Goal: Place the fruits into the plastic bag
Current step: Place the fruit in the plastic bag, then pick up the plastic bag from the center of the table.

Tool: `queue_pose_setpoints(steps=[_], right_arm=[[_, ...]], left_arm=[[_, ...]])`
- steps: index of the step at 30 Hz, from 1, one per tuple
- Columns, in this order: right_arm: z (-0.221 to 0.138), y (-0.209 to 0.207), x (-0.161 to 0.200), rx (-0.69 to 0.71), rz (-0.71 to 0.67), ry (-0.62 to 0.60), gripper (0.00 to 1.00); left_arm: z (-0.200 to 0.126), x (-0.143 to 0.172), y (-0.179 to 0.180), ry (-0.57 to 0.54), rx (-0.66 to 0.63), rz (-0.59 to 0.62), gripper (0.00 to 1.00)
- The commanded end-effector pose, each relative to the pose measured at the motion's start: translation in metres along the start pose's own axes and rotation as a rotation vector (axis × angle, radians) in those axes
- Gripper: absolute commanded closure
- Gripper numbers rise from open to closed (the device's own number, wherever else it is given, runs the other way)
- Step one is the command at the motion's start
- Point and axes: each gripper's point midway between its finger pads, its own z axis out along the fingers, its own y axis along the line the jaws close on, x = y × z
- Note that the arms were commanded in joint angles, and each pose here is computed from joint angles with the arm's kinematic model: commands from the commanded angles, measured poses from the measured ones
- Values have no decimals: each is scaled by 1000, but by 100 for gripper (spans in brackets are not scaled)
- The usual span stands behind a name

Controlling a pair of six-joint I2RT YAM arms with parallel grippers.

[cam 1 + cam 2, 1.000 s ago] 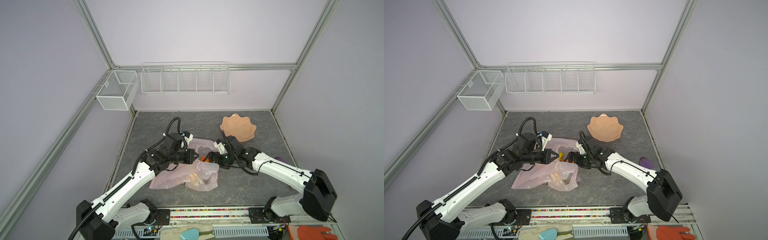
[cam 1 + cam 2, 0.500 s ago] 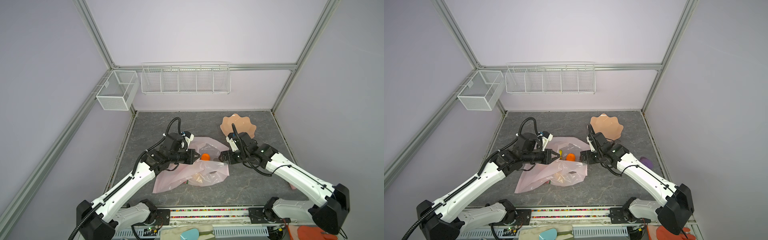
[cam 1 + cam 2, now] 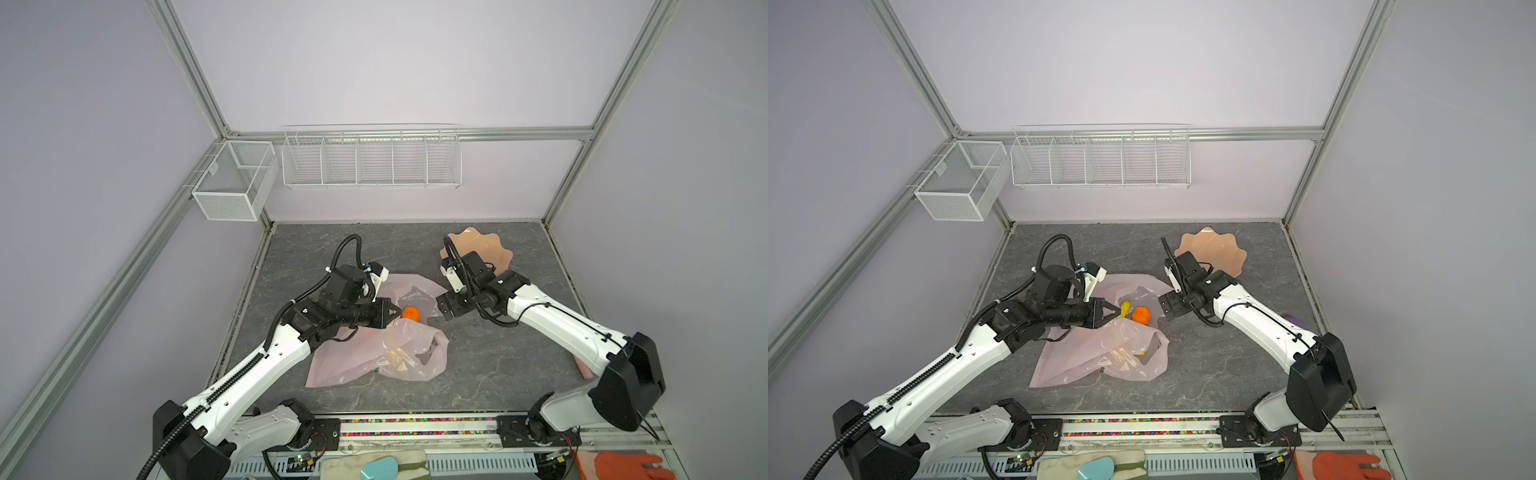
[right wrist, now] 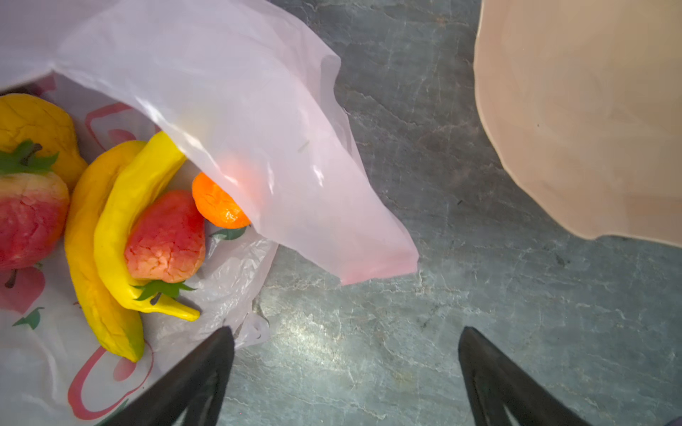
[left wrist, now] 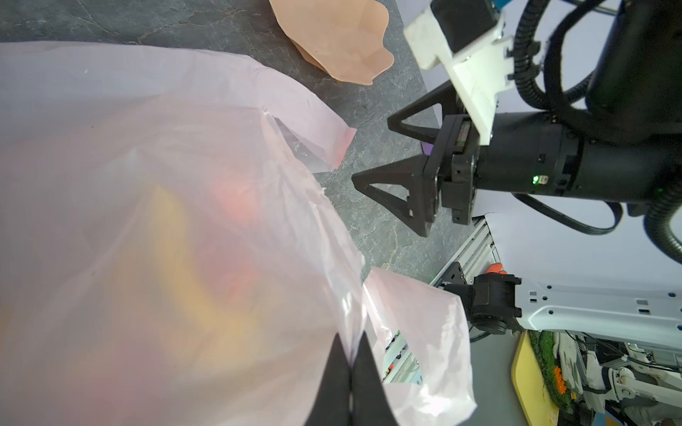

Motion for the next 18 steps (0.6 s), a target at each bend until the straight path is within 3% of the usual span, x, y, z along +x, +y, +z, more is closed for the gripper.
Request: queue_pose_setpoints(steps=[1,6,13,16,18], right_arm=[[8,9,-9,-54,-93,-8,3],[22,20,-14,-107,-156,25,3],[43,8,-27,-39,-192,52,0],[52,5,-25,-22,-210,83,8],[56,4,-22,-18,-215,97,20]], left_arm=[[2,0,0,0,9,10,100],[2,0,0,6,8,12,100],[2,1,-1,9,13,13,100],[0,1,0,7,1,17,100],[-4,0,1,-3,-10,24,100]])
